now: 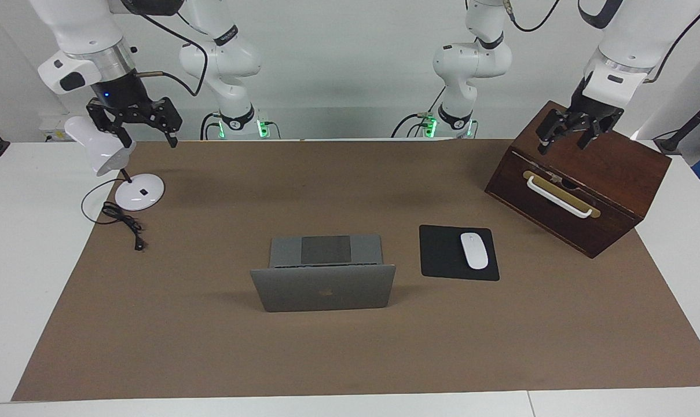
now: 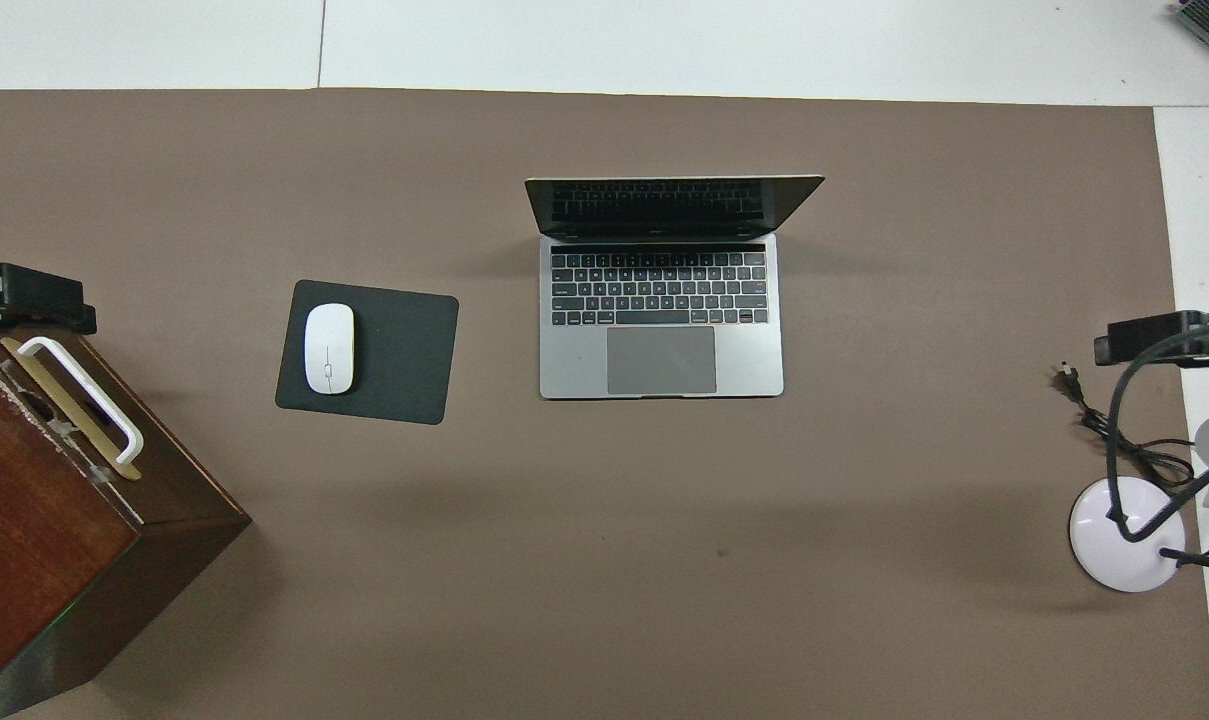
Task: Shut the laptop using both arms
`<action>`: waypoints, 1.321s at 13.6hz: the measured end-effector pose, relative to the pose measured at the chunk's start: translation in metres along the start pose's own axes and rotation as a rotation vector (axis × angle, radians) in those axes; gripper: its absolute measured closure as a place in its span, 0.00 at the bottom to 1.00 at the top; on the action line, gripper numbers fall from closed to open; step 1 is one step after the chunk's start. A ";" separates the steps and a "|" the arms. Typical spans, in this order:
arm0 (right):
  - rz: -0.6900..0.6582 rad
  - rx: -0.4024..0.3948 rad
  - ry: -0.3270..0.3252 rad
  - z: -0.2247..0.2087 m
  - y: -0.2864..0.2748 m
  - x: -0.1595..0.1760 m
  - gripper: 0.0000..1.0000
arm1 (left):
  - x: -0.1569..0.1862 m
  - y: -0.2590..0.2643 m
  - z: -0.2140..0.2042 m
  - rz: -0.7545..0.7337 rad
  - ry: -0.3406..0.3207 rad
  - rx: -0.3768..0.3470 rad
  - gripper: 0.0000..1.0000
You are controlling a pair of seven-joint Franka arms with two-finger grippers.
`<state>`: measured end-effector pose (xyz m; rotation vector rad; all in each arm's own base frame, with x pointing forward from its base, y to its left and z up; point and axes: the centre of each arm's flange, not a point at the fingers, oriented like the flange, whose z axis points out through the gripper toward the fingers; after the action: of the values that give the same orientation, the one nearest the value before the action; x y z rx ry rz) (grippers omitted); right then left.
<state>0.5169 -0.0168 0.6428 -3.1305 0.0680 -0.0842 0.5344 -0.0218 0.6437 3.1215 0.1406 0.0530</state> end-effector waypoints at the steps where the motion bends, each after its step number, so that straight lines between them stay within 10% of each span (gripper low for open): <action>1: 0.000 0.000 0.000 0.000 0.000 0.000 0.00 | 0.000 0.000 0.000 0.000 0.000 0.000 0.00; 18: 0.000 0.000 0.000 0.000 0.000 0.000 0.00 | -0.001 0.001 0.009 -0.053 -0.021 0.002 0.00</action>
<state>0.5168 -0.0169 0.6430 -3.1305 0.0681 -0.0848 0.5336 -0.0229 0.6344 3.1170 0.2228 0.0189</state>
